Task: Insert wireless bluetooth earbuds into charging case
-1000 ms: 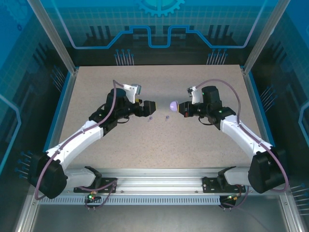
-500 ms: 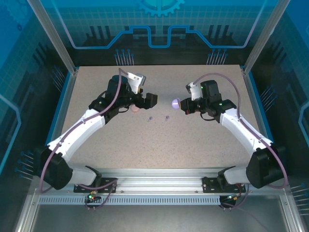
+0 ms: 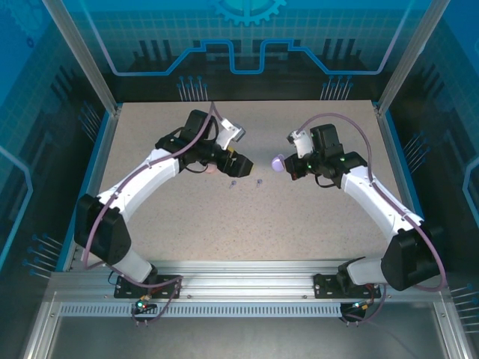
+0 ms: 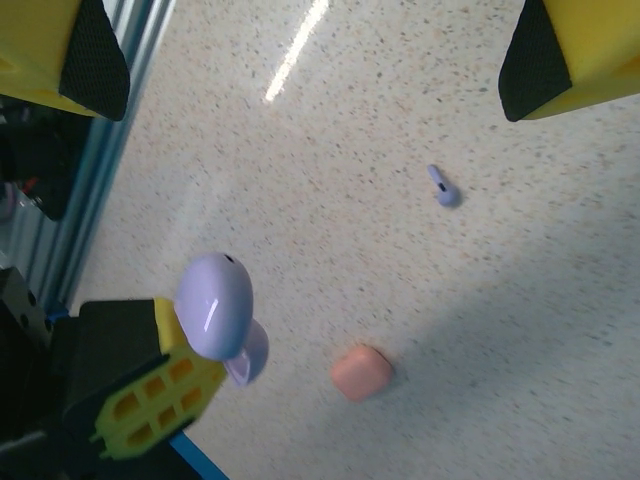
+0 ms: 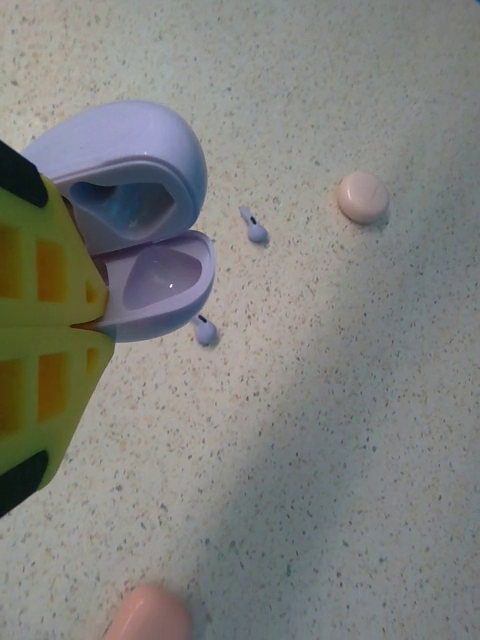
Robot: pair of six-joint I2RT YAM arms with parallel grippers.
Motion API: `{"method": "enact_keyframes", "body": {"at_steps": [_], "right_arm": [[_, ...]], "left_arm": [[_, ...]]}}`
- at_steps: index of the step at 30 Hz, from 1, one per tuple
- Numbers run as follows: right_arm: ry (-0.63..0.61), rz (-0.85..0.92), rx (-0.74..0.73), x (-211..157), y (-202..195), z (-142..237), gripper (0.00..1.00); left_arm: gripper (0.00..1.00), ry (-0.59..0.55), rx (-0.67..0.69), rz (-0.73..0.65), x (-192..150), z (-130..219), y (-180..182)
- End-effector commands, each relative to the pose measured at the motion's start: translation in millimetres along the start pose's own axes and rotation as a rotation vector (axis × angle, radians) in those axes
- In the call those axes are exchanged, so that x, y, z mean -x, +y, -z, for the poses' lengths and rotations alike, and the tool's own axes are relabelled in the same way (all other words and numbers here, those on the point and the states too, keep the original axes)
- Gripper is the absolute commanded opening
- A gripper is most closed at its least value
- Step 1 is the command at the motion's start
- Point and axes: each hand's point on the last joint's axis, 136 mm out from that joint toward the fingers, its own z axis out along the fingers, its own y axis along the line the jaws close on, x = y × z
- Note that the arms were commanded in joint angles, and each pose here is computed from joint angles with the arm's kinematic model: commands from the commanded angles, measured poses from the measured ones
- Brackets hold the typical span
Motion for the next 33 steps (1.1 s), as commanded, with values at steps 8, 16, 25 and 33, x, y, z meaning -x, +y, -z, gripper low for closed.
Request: {"method": "enact_keyframes", "body": {"at_steps": [8, 16, 25, 33], "right_arm": [[-0.030, 0.152, 0.013, 8, 11, -9, 0.00], [-0.084, 0.158, 0.038, 19, 16, -32, 0.00], [-0.084, 0.175, 0.130, 28, 41, -46, 0.00], [-0.057, 0.222, 0.186, 36, 58, -46, 0.00]], "left_arm": [[0.99, 0.132, -0.186, 0.031, -14, -20, -11], [0.95, 0.154, -0.223, 0.022, -10, -28, -7], [0.88, 0.170, -0.260, 0.047, 0, -30, 7], [0.76, 0.173, -0.313, 0.074, 7, -17, 11]]}}
